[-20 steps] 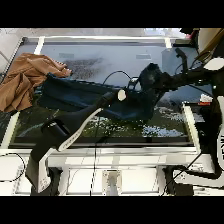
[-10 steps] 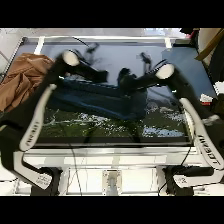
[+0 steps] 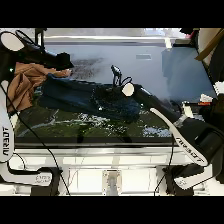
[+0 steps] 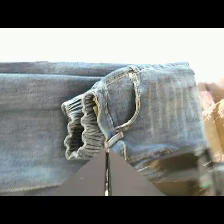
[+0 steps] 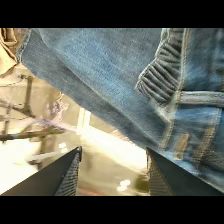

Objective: Fold the clothes and pants, and hang the long-sleeved shirts on hangers.

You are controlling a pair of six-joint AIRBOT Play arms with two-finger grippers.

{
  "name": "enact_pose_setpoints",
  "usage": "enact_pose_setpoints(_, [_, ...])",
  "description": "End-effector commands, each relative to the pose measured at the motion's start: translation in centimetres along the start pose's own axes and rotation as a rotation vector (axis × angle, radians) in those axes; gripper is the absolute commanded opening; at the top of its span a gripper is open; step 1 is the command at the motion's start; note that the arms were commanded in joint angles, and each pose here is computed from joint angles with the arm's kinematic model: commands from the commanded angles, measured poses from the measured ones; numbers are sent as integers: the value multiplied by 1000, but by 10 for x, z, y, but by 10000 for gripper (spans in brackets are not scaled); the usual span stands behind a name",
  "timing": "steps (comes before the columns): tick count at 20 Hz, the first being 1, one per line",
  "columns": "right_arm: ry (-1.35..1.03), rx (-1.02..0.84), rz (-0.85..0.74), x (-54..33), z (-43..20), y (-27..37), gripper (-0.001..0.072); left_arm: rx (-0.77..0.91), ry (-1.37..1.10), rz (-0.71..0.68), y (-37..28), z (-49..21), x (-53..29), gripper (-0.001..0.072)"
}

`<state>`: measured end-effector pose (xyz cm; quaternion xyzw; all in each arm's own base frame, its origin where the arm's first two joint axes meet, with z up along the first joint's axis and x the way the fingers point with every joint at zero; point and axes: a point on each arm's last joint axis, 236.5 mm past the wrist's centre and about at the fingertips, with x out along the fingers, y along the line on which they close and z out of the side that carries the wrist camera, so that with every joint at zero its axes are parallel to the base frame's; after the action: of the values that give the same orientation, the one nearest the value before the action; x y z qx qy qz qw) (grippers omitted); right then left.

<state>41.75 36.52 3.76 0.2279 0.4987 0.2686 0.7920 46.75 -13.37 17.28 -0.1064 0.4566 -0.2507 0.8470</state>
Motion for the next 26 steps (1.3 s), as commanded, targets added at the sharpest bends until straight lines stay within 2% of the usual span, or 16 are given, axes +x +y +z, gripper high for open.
enact_pose_setpoints(1, [59, -114, -264, -77, 16, -79, 476, 15, 14, 4, 4, -4, -7, 13])
enact_pose_setpoints(3, [129, -76, -452, -143, 15, -143, 511, 15, 13, 4, 4, -4, -7, 13])
enact_pose_setpoints(5, [186, -12, -504, -184, 2, -192, 532, 14, 9, 5, 4, -3, -7, 13])
enact_pose_setpoints(6, [187, 62, -466, -187, -4, -207, 545, 15, 10, 5, 4, -3, -7, 13])
enact_pose_setpoints(9, [89, 350, -129, -160, -7, -223, 687, 14, 10, 5, 4, -3, -7, 13])
enact_pose_setpoints(11, [55, 466, -2, -140, -13, -241, 688, 14, 10, 5, 4, -3, -7, 14])
enact_pose_setpoints(14, [120, 507, 91, -98, -34, -251, 690, 5, 10, 5, 4, -3, -7, 13])
enact_pose_setpoints(16, [82, 528, 169, -73, -25, -246, 689, -2, 11, 4, 4, -4, -7, 13])
enact_pose_setpoints(18, [68, 555, 170, -50, -24, -249, 689, -17, 11, 4, 4, -4, -7, 13])
enact_pose_setpoints(22, [90, 492, 162, -26, -22, -229, 671, -17, 11, 4, 4, -4, -7, 13])
enact_pose_setpoints(23, [99, 464, 176, -23, -19, -218, 654, -17, 11, 4, 4, -4, -7, 13])
enact_pose_setpoints(24, [110, 433, 198, -23, -16, -205, 512, -17, 11, 4, 4, -4, -7, 13])
enact_pose_setpoints(25, [124, 404, 228, -25, -12, -191, 266, -17, 12, 4, 4, -4, -7, 13])
enact_pose_setpoints(26, [148, 371, 271, -31, -7, -176, 88, -17, 12, 5, 4, -4, -6, 13])
